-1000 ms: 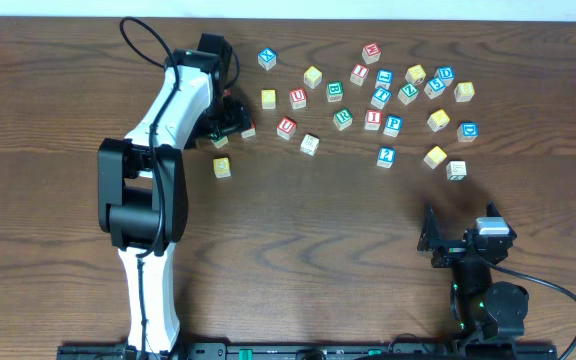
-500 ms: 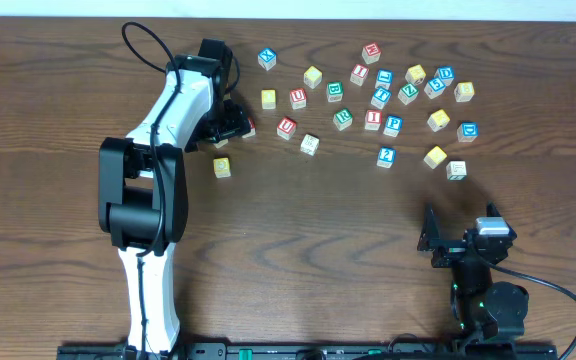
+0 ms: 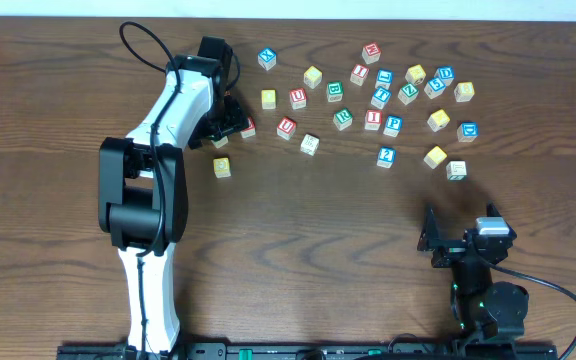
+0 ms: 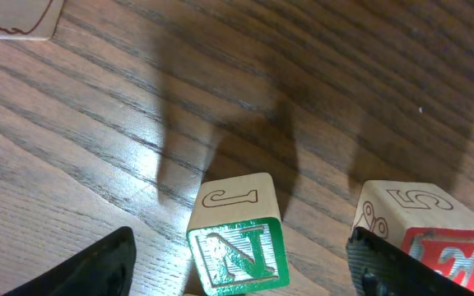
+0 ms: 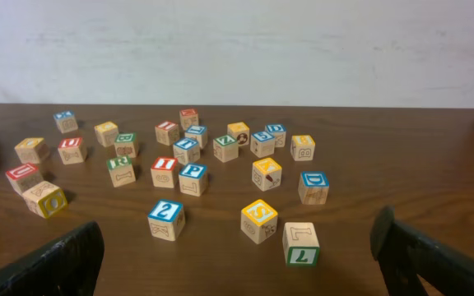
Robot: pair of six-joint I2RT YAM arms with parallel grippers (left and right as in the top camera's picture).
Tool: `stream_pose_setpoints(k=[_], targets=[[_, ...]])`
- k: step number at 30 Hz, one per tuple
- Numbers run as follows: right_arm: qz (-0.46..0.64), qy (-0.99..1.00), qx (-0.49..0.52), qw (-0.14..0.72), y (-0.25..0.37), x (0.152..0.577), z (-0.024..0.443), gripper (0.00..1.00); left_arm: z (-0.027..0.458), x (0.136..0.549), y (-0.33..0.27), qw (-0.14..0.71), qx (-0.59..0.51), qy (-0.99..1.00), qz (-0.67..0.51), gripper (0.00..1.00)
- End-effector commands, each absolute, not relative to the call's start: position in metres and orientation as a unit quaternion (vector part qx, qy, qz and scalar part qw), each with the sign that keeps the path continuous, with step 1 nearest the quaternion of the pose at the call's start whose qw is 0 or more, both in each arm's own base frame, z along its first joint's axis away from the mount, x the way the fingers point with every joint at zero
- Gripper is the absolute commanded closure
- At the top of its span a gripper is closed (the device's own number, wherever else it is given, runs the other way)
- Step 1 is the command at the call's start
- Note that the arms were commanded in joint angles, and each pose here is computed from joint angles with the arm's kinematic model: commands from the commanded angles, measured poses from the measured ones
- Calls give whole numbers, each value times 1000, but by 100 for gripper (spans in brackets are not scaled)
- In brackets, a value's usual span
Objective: Spell out NEURIPS
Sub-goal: 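Lower the left gripper around the green N block and close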
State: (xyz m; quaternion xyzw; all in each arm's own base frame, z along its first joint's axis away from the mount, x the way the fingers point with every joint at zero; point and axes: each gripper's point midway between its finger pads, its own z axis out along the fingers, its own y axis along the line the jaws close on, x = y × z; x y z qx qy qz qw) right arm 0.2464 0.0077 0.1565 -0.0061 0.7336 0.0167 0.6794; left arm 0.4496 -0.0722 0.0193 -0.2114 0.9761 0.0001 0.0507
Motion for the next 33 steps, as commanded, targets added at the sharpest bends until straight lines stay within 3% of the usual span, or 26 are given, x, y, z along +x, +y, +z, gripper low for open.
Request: stream_pose_setpoints(k=[1, 11, 33], targets=[[19, 734, 1, 679, 6, 246, 156, 1, 15, 448, -64, 51, -244, 968, 17, 22], [19, 734, 1, 679, 6, 246, 156, 1, 1, 438, -59, 45, -302, 952, 29, 22], [19, 734, 1, 679, 6, 246, 156, 1, -8, 437, -64, 42, -298, 954, 13, 27]])
